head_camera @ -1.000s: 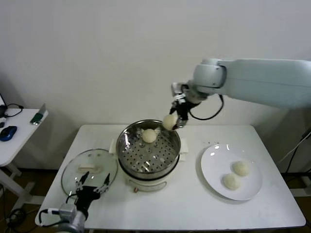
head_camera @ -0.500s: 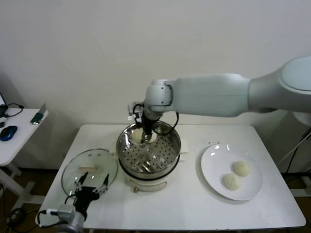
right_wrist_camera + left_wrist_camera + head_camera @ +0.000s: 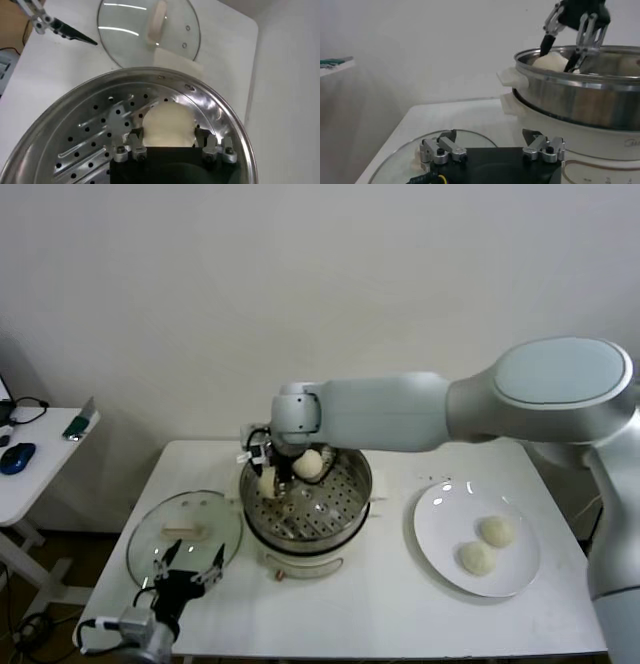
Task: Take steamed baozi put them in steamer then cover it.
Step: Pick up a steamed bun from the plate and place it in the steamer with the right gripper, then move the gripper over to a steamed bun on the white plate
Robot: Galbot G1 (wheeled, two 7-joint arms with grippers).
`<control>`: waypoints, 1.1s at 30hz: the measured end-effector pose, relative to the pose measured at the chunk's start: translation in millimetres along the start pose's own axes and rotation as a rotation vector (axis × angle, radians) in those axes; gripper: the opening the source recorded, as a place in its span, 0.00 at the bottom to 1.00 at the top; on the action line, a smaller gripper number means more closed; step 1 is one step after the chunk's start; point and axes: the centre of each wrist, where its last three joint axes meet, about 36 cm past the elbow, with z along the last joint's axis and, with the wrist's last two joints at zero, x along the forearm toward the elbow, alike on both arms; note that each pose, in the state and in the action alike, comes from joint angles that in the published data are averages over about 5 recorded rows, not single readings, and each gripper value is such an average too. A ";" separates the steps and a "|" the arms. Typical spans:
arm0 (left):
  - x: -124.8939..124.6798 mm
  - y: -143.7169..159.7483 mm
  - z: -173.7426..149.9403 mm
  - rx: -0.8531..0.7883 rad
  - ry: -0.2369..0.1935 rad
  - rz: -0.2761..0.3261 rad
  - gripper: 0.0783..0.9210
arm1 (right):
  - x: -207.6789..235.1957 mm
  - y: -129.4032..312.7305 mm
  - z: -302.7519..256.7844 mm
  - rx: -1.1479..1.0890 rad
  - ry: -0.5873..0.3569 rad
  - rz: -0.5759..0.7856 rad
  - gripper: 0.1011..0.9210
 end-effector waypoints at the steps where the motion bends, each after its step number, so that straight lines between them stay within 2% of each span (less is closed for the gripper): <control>1: 0.0 -0.1 0.0 0.000 0.000 0.000 0.88 | -2.3 0.4 -0.6 0.000 0.001 0.000 0.71; 11: -0.2 -0.7 -0.5 -0.001 0.000 0.002 0.88 | -12.1 2.1 -5.3 0.005 0.008 0.000 0.71; 17: -0.1 -1.4 -1.7 -0.001 -0.001 0.004 0.88 | -10.7 2.3 -2.3 0.023 0.013 -0.003 0.85; 21: 0.3 -1.5 -3.1 -0.001 -0.003 0.005 0.88 | -4.8 1.4 4.1 0.039 0.014 -0.008 0.88; 27: -0.1 -1.8 -5.2 -0.001 -0.007 0.006 0.88 | 21.0 -1.6 32.3 0.053 0.012 -0.027 0.88; 33: -2.5 -3.3 -7.0 0.000 -0.012 0.012 0.88 | 71.7 -0.7 98.6 0.037 0.029 -0.055 0.88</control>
